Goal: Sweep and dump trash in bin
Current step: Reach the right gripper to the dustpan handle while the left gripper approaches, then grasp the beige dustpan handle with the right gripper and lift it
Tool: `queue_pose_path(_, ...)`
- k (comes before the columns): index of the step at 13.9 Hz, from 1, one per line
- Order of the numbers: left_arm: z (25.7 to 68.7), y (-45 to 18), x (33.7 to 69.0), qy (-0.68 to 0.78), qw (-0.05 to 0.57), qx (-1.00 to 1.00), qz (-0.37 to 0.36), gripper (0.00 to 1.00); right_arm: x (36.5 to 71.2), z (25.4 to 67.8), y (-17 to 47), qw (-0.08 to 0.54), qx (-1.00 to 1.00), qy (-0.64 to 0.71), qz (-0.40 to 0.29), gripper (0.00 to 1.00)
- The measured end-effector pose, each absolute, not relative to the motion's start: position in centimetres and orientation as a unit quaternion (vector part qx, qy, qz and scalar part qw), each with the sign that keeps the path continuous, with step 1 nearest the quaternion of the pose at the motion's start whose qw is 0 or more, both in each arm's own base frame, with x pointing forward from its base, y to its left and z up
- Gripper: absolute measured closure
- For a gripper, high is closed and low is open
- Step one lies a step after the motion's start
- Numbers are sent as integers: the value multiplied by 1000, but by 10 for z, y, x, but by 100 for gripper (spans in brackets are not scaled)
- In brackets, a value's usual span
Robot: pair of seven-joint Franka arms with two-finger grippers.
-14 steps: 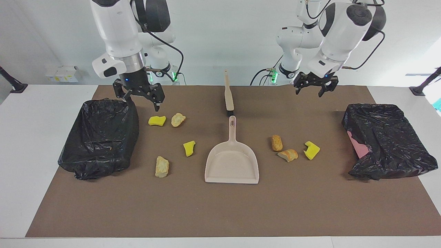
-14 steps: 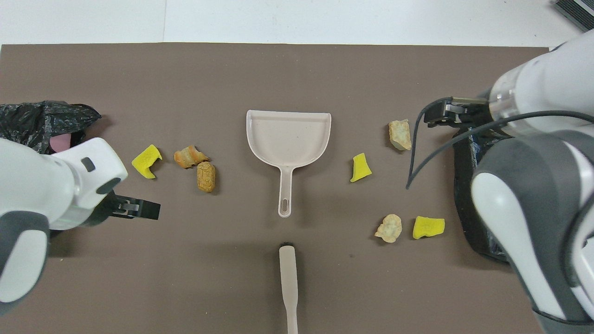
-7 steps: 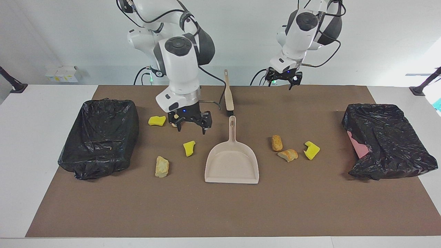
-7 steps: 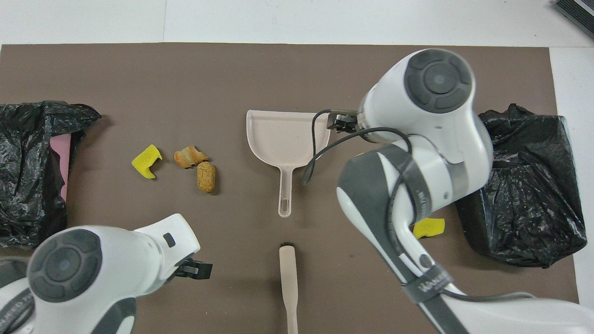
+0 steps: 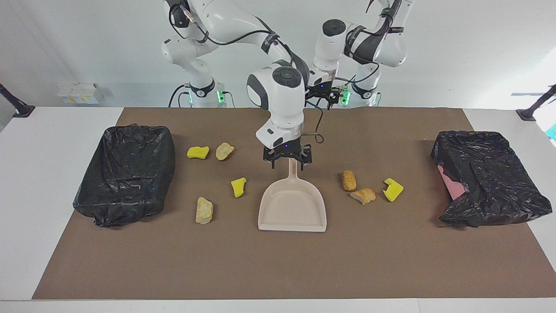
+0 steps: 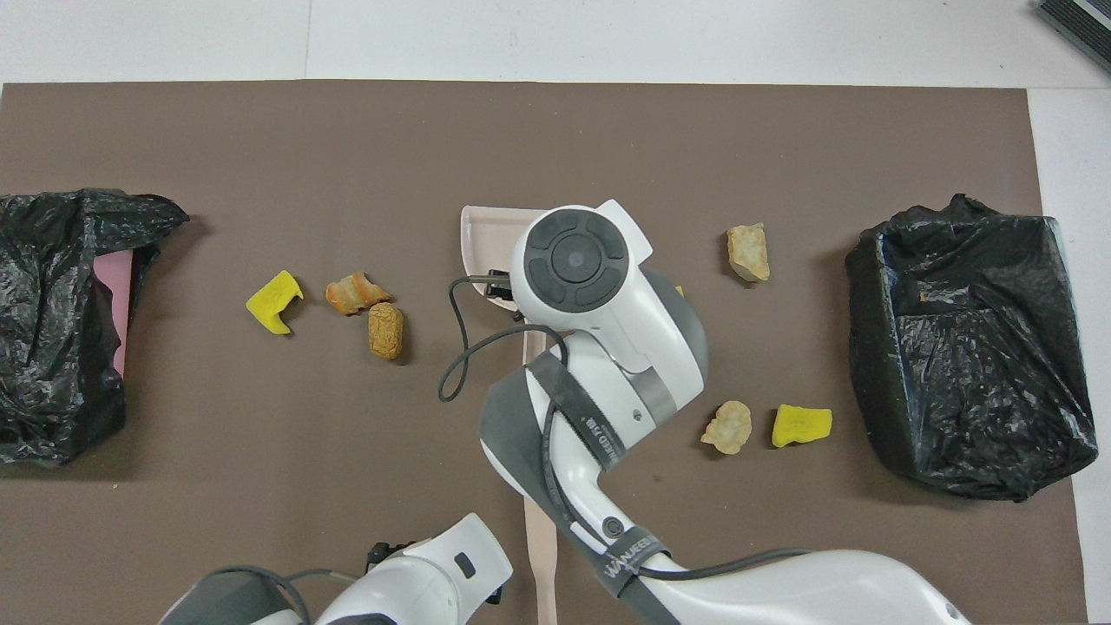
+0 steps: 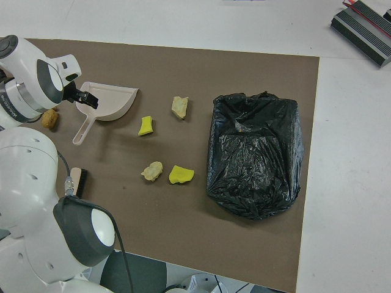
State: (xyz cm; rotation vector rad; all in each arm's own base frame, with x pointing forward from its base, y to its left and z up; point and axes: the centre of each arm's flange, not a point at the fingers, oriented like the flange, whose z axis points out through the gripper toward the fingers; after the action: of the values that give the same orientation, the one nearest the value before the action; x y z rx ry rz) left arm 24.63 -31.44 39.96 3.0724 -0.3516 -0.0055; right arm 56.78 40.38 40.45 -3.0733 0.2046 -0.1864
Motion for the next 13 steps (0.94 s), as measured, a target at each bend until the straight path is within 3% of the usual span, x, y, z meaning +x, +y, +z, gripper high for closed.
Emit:
queue_pose_path(4, 380, -351, 201, -105, 54, 993, 23, 0, 549, 351, 415, 18, -997, 57, -45, 0)
queue_pose_path(7, 359, -380, 177, -84, 68, 994, 34, 0, 542, 352, 420, 17, -998, 52, -42, 0)
queue_pose_path(13, 341, -390, 170, -81, 60, 994, 28, 4, 533, 355, 416, -5, -999, 52, -15, 4)
